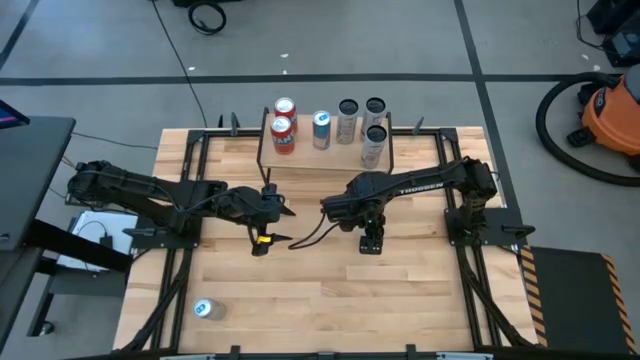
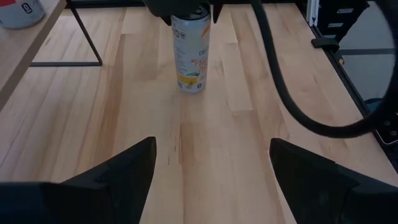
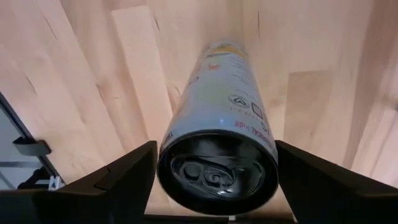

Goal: Place canned beverage on shelf
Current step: Put the white yellow soda can on the shelf aligned with the other white yellow soda can

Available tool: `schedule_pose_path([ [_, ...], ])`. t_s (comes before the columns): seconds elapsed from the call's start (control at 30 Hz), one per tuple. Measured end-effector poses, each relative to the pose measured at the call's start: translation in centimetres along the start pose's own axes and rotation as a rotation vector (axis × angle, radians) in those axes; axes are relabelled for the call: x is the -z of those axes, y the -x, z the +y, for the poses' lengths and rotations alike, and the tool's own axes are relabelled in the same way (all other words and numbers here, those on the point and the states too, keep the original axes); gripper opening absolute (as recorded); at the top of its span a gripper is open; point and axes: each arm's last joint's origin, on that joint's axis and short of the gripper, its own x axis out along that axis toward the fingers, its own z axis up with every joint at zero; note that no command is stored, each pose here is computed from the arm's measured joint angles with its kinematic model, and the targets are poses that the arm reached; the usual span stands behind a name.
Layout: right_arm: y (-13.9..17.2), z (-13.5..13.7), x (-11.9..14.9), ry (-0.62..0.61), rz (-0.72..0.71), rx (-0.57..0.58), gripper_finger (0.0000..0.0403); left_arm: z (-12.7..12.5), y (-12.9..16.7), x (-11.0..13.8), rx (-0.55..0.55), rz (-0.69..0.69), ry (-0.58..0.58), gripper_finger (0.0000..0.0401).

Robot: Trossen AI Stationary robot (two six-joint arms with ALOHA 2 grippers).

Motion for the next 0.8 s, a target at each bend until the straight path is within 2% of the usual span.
schedule_pose_path([
  [0.3, 0.1, -0.3, -0.2, -0.014, 0.002, -0.07, 0.0342, 0.0, 0.0, 0.0, 0.0, 0.0, 0.0, 0.0316],
  [0.5, 0.6, -0.9, 0.2, -0.077, 0.048, -0.086, 0.0343, 0.0, 0.0, 0.0, 0.0, -0.003, 0.001, 0.0316],
  [0.8, 3.7, -0.6, -0.4, -0.052, -0.114, -0.067, 0.0343, 0.0, 0.0, -0.1, 0.0, -0.015, -0.001, 0.0316],
])
